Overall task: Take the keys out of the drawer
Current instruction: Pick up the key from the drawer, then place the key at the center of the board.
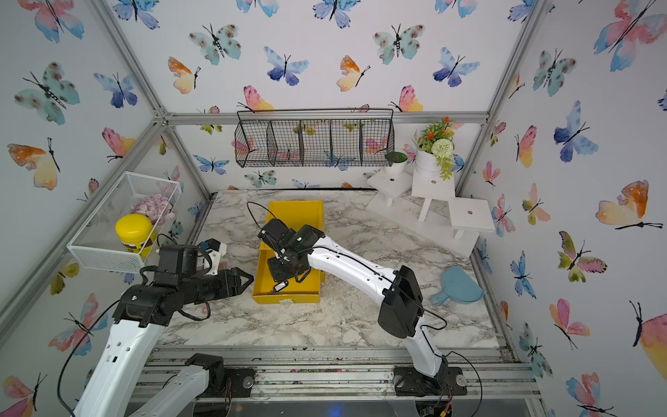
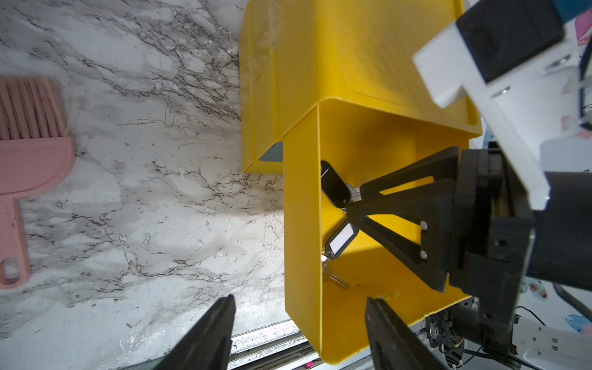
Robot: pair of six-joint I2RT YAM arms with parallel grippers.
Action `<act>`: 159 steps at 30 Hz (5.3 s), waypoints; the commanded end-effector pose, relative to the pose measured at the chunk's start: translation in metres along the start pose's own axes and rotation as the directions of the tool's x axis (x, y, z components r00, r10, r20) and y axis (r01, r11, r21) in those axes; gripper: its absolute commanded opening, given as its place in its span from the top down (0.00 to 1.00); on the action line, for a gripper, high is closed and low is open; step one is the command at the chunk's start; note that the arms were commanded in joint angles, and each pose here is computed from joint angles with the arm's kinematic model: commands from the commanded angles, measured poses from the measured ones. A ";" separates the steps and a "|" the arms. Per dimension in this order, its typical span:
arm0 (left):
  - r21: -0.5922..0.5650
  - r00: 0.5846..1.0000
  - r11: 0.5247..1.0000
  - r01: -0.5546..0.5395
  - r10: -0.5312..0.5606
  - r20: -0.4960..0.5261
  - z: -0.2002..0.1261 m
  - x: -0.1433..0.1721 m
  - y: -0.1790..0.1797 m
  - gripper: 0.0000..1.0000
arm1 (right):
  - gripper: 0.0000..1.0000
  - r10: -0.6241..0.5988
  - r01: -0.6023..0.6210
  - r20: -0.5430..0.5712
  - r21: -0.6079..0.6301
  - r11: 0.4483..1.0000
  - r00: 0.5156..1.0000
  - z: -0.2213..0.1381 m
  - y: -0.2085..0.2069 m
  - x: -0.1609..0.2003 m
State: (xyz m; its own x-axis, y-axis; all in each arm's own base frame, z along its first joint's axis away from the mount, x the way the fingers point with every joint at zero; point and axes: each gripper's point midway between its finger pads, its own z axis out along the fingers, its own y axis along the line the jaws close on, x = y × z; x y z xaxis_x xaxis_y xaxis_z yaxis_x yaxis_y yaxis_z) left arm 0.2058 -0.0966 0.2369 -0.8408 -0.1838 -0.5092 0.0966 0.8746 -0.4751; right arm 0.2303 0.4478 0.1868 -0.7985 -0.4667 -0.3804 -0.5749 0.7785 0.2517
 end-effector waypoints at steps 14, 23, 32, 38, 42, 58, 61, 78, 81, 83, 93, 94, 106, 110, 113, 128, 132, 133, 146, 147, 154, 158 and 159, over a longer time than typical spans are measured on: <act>0.004 0.998 1.000 -0.025 0.024 0.050 -0.009 -0.007 -0.003 0.30 | 0.66 0.023 -0.021 -0.045 0.043 0.999 0.999 0.005 -0.004 0.009; 0.010 0.998 0.999 -0.034 0.033 0.056 -0.011 -0.008 -0.005 0.30 | 0.68 0.033 -0.031 -0.056 0.050 0.998 0.998 0.009 -0.005 0.010; 0.008 0.997 0.999 -0.047 0.046 0.061 -0.013 -0.008 -0.005 0.30 | 0.78 0.042 -0.039 -0.048 0.055 0.998 0.998 0.008 -0.003 0.005; 0.007 0.996 0.999 -0.052 0.051 0.069 -0.015 -0.011 -0.006 0.30 | 0.87 0.058 -0.054 -0.051 0.073 0.996 0.997 0.004 -0.007 0.007; 0.010 0.996 0.999 -0.054 0.053 0.073 -0.015 -0.013 -0.008 0.30 | 0.91 0.063 -0.060 -0.036 0.073 0.996 0.997 -0.004 -0.006 0.004; 0.061 0.971 0.985 -0.161 0.147 0.189 -0.028 -0.039 -0.028 0.33 | 0.98 0.031 -0.029 0.047 -0.059 0.998 0.998 -0.063 0.018 -0.011; 0.082 0.944 0.968 -0.237 0.209 0.256 -0.036 -0.051 -0.039 0.33 | 0.98 0.007 0.001 0.082 -0.097 0.995 0.997 -0.086 0.023 -0.012; 0.213 0.766 0.760 -0.615 0.511 0.390 -0.022 -0.098 -0.142 0.38 | 0.98 0.070 -0.090 0.134 0.151 0.984 0.988 -0.179 -0.073 0.041; 0.236 0.719 0.689 -0.686 0.591 0.365 0.000 -0.084 -0.178 0.37 | 0.98 0.136 -0.163 0.159 0.173 0.971 0.978 -0.190 -0.103 0.049; 0.259 0.695 0.649 -0.715 0.619 0.367 0.012 -0.078 -0.200 0.37 | 0.98 0.188 -0.222 0.181 0.190 0.956 0.965 -0.198 -0.129 0.050; 0.316 0.626 0.541 -0.779 0.658 0.418 0.035 -0.071 -0.257 0.38 | 0.98 0.302 -0.361 0.249 0.244 0.900 0.920 -0.191 -0.196 0.057; 0.321 0.620 0.531 -0.784 0.663 0.419 0.036 -0.069 -0.259 0.38 | 0.98 0.309 -0.368 0.250 0.237 0.899 0.917 -0.186 -0.199 0.057; 0.314 0.527 0.424 -0.849 0.723 0.447 0.046 -0.059 -0.264 0.36 | 0.98 0.371 -0.426 0.262 0.201 0.882 0.891 -0.114 -0.235 0.062; 0.305 0.521 0.424 -0.853 0.730 0.442 0.047 -0.057 -0.260 0.36 | 0.98 0.373 -0.421 0.233 0.213 0.882 0.898 -0.084 -0.248 0.067; 0.292 0.514 0.424 -0.857 0.738 0.437 0.050 -0.055 -0.255 0.36 | 0.98 0.370 -0.409 0.199 0.221 0.885 0.908 -0.063 -0.256 0.072; 0.208 0.479 0.432 -0.877 0.764 0.433 0.052 -0.059 -0.239 0.34 | 0.97 0.361 -0.352 0.026 0.299 0.887 0.932 0.003 -0.284 0.095; 0.167 0.477 0.452 -0.876 0.767 0.429 0.052 -0.064 -0.234 0.34 | 0.90 0.363 -0.349 0.011 0.307 0.885 0.932 0.006 -0.287 0.094; 0.152 0.479 0.461 -0.874 0.767 0.428 0.051 -0.066 -0.232 0.34 | 0.88 0.360 -0.344 0.004 0.307 0.887 0.933 0.005 -0.287 0.093; 0.019 0.723 0.793 -0.609 0.545 0.424 -0.010 -0.098 -0.160 0.33 | 0.65 0.332 -0.336 0.061 0.073 0.939 0.941 -0.107 -0.218 0.024; 0.021 0.742 0.813 -0.582 0.520 0.423 -0.015 -0.096 -0.149 0.33 | 0.67 0.317 -0.320 0.083 0.028 0.947 0.945 -0.123 -0.206 0.013; -0.050 0.665 0.757 -0.651 0.601 0.443 -0.037 -0.061 -0.101 0.31 | 0.72 0.056 -0.045 0.110 -0.103 0.994 0.992 -0.170 -0.120 -0.021; -0.044 0.690 0.767 -0.640 0.599 0.407 -0.031 -0.048 -0.089 0.32 | 0.70 -0.135 0.146 0.076 -0.166 0.975 0.988 -0.159 -0.063 -0.016; -0.038 0.697 0.772 -0.634 0.592 0.405 -0.031 -0.045 -0.088 0.32 | 0.69 -0.177 0.188 0.075 -0.184 0.965 0.981 -0.156 -0.051 -0.013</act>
State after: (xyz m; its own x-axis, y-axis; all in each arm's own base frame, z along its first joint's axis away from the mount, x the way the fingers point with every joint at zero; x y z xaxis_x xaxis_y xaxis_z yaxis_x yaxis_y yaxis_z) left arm 0.2237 -0.1512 0.3402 -0.2712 0.1807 -0.9454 0.5740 0.8188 -0.0082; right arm 0.2746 0.3344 0.3559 -0.6883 -0.3967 -0.6074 -0.6758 0.6551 0.3379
